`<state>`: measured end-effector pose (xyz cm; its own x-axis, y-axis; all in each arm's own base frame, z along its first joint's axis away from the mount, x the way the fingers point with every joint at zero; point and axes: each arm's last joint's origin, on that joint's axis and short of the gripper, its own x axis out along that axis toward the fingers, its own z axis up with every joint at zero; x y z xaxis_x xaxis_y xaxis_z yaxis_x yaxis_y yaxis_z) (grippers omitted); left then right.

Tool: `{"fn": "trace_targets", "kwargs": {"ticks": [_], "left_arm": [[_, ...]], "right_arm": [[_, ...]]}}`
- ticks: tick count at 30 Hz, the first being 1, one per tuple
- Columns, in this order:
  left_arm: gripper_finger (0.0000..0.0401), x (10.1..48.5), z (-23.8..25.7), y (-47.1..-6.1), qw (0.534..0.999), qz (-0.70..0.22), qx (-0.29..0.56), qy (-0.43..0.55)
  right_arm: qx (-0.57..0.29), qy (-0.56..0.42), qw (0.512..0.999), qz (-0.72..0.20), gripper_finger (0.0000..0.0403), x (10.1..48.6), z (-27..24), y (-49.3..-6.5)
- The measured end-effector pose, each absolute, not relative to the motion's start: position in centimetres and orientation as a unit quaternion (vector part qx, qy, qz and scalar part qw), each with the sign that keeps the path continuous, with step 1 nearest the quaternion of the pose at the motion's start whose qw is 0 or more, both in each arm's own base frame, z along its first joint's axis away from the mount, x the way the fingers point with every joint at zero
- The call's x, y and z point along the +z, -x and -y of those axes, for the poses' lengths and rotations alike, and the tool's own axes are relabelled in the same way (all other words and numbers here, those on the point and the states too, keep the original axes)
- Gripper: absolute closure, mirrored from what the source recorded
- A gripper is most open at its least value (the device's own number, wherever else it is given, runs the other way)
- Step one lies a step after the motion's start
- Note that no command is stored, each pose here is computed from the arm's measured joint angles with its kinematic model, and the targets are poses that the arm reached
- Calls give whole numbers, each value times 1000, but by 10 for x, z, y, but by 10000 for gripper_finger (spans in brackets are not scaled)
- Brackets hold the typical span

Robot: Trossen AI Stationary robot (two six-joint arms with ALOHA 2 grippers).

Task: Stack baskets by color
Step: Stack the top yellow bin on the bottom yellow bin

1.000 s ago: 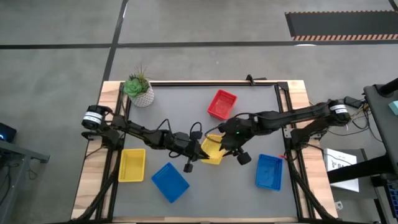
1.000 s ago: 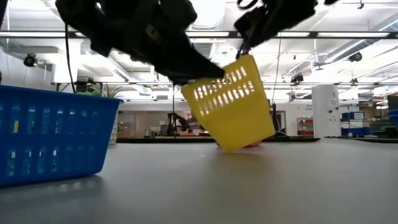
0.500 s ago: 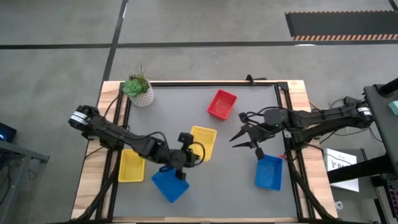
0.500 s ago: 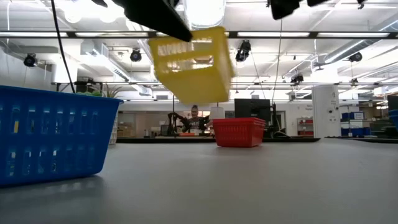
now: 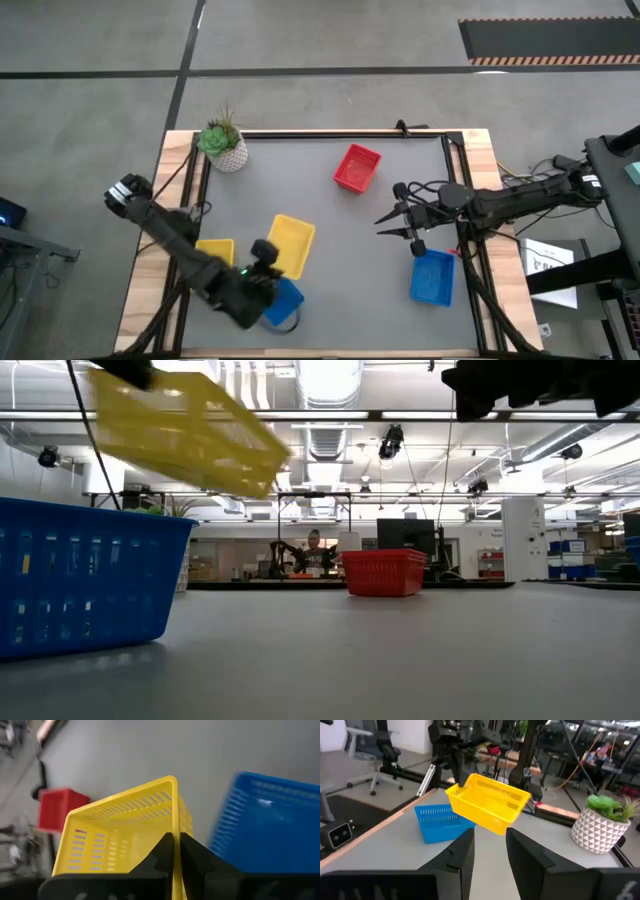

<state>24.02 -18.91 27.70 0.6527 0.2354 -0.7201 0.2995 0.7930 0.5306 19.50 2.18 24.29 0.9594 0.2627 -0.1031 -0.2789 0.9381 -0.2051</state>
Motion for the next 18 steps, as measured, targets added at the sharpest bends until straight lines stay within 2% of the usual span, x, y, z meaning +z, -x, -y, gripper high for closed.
{"fn": "trace_targets", "kwargs": {"ticks": [7, 11, 18], "left_arm": [[401, 276, 214, -184, 855, -468, 1, -222], [401, 275, 224, -164, 849, -474, -16, -233], [401, 274, 225, -132, 832, -508, 16, -223]], "right_arm": [[135, 108, 985, -13, 298, 228, -22, -196], [132, 114, 985, 4, 298, 228, -22, -197], [134, 75, 988, -4, 298, 224, -22, -198]]}}
